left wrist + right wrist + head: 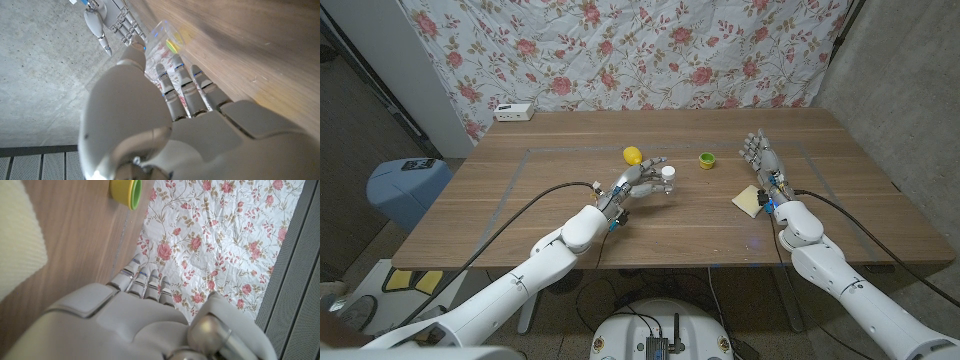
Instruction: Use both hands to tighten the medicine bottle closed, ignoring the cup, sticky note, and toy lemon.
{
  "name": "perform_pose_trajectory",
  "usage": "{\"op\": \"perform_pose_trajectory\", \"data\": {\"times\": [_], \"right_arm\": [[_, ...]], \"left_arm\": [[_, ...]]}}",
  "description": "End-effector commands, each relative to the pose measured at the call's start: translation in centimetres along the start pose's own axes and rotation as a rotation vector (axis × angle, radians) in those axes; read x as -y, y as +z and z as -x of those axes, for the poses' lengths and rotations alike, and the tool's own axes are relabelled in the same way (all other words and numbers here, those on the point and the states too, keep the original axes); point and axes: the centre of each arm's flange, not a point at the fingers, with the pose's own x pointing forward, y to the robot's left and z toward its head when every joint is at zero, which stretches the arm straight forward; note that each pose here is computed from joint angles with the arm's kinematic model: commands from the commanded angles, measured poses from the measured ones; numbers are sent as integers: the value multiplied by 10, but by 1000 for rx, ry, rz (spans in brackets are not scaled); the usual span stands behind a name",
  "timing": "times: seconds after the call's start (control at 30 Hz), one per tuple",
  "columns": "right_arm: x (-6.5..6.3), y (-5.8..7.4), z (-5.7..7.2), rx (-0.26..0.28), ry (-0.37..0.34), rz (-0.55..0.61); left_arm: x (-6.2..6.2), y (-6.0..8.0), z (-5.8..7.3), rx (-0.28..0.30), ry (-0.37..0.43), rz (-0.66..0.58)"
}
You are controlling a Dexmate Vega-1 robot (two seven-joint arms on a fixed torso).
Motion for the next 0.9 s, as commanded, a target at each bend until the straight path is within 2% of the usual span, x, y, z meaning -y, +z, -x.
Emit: {"op": "perform_pose_trajectory", "data": {"times": [0.03, 0.47, 0.9], "right_arm": [[0, 4, -2, -7, 26, 20], [2, 17, -3, -24, 52, 104], [3, 38, -3, -48, 86, 235]], "left_arm": [[0, 7, -13, 21, 16, 15], [6, 17, -24, 4, -1, 25], [15, 20, -48, 6, -33, 29]]}}
